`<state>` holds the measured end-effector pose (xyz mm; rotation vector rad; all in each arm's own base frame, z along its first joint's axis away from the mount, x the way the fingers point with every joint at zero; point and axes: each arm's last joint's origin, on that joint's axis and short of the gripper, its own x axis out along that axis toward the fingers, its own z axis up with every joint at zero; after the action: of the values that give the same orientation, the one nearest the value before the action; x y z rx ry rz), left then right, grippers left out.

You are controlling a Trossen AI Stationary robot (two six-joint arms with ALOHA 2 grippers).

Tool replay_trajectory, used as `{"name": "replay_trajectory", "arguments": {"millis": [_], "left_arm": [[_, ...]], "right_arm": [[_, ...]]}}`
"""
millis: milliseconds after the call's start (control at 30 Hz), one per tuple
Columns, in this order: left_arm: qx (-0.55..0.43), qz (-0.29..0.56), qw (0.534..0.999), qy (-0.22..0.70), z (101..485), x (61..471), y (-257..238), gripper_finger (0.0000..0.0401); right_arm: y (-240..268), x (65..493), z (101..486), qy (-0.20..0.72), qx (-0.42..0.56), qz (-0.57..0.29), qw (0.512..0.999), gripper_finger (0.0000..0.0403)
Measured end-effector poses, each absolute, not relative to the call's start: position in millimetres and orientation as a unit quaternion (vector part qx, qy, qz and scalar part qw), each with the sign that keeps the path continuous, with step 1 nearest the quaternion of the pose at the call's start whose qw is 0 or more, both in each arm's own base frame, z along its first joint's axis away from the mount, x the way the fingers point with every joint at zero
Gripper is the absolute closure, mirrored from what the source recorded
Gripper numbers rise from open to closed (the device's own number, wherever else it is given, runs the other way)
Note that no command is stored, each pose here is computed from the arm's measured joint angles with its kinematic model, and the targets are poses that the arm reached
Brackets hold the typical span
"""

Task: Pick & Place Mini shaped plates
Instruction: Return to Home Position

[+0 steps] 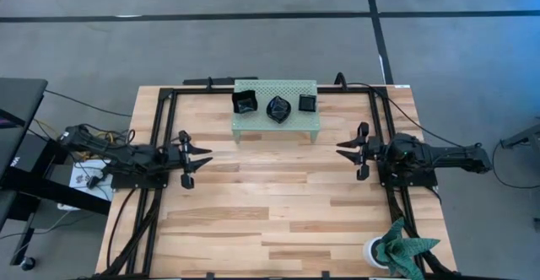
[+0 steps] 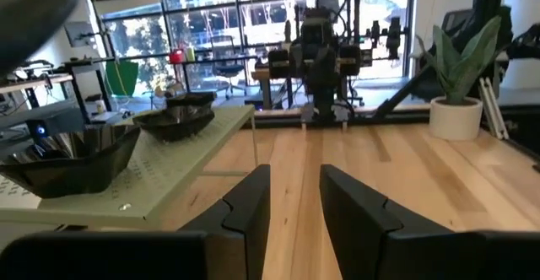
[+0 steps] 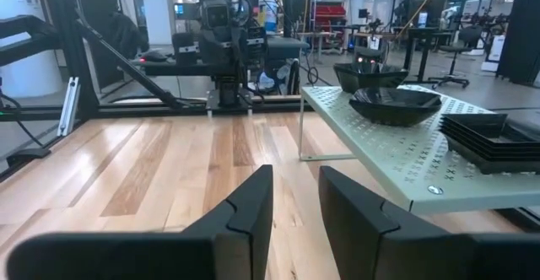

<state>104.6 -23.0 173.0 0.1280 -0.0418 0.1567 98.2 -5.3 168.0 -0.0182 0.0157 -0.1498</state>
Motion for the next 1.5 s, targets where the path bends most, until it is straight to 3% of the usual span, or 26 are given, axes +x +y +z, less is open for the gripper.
{"name": "replay_trajectory", "arguments": {"millis": [767, 1067, 1167, 1267, 1500], "left_arm": [[0.086, 0.075, 0.993, 0.028, 163.4, 111.3, -25.4, 0.0294], [0.060, 0.090, 0.994, -0.024, 173.7, 104.8, -20.5, 0.0294], [-0.011, 0.093, 0.994, -0.065, 180.2, 99.4, -17.9, 0.0294], [-0.016, 0.094, 0.994, -0.058, 177.6, 94.6, -15.5, 0.0294], [-0.010, -0.027, 0.999, -0.029, 170.9, 94.8, -19.1, 0.0294]], "right_arm": [[-5.3, 98.2, 167.9, 0.008, -0.009, -0.076, 0.997, 0.0310], [-5.4, 98.2, 167.9, 0.008, -0.009, -0.076, 0.997, 0.0310], [-5.4, 98.2, 167.9, 0.008, -0.009, -0.076, 0.997, 0.0310], [-5.4, 98.2, 167.9, 0.009, -0.009, -0.076, 0.997, 0.0310], [-5.3, 98.1, 167.9, 0.008, -0.009, -0.076, 0.997, 0.0310]]}}
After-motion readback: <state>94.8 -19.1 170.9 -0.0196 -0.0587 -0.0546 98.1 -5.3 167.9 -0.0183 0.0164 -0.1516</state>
